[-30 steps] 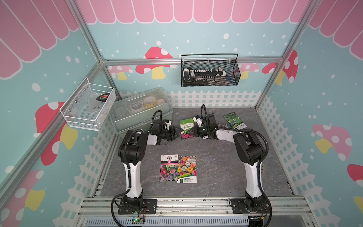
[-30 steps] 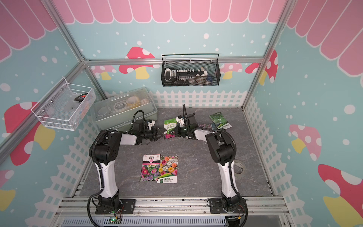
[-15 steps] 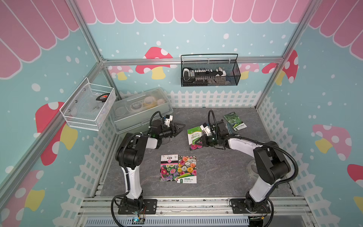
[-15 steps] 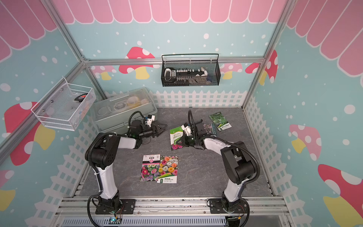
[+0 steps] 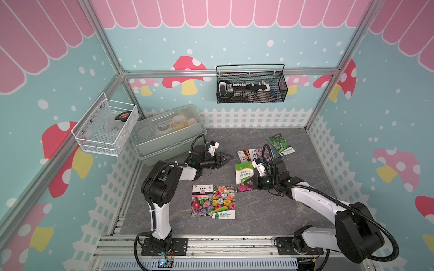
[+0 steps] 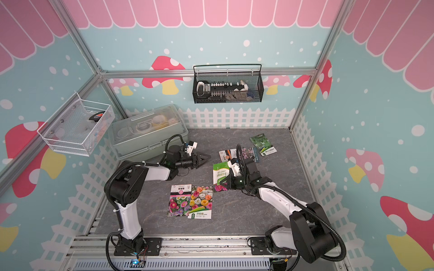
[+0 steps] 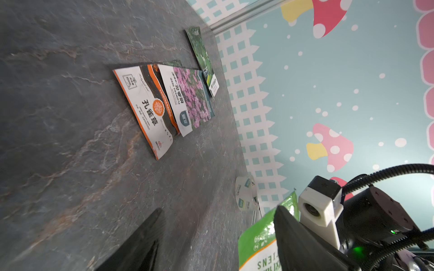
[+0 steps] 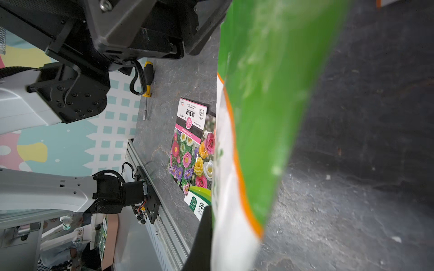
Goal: Arrange the seed packets in a row
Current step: Place the seed packet at the center of the board.
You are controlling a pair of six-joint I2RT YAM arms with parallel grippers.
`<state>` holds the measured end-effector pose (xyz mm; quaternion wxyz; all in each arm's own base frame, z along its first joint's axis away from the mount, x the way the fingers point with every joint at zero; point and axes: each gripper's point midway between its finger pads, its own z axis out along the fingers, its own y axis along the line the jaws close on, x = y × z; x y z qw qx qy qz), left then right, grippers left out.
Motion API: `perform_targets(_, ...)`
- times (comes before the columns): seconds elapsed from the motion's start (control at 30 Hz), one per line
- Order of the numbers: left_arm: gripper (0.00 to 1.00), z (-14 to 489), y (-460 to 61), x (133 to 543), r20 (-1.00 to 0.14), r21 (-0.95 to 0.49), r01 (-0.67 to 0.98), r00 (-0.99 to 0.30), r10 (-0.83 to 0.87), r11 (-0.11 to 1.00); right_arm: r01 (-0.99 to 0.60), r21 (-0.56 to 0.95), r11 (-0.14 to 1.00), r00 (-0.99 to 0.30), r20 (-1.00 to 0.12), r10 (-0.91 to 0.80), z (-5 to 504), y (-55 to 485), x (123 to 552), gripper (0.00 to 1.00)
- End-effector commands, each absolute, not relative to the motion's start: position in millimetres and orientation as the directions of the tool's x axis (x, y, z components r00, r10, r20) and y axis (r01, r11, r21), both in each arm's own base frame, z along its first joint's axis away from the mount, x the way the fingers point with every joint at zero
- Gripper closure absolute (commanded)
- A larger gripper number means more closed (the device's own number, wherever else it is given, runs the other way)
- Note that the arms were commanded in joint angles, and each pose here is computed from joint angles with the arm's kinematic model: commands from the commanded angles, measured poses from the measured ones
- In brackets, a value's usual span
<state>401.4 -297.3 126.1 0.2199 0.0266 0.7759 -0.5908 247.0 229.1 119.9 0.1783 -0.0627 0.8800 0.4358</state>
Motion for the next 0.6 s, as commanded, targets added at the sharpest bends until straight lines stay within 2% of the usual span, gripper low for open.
perform_targets(0.0,0.27,134.2,-297.4,399.6,-0.422,-0.874,0.334,-0.881,-0.211,0.353,-0.23,0.753,0.616,-0.931,-0.354,0.085,119.0,220.9,234.4,1.0)
perform_targets(0.27,0.27,117.6,-301.6,401.7,-0.428,-0.82,0.283,-0.881,-0.204,0.497,-0.124,0.752,0.648,-0.958,-0.26,0.118,84.7,202.2,196.7,1.0)
perform_targets(0.4,0.28,108.1,-301.5,403.7,-0.42,-0.794,0.25,-0.884,-0.205,0.554,-0.108,0.755,0.646,-0.956,-0.257,0.14,76.8,201.1,188.7,1.0)
perform_targets(0.5,0.28,93.6,-295.6,405.9,-0.424,-0.723,0.205,-0.886,-0.189,0.66,-0.104,0.755,0.647,-0.957,-0.254,0.143,72.1,202.9,186.7,1.0)
perform_targets(0.57,0.28,94.7,-299.0,405.5,-0.427,-0.721,0.212,-0.885,-0.183,0.66,-0.102,0.757,0.645,-0.958,-0.251,0.142,69.0,205.1,186.1,1.0)
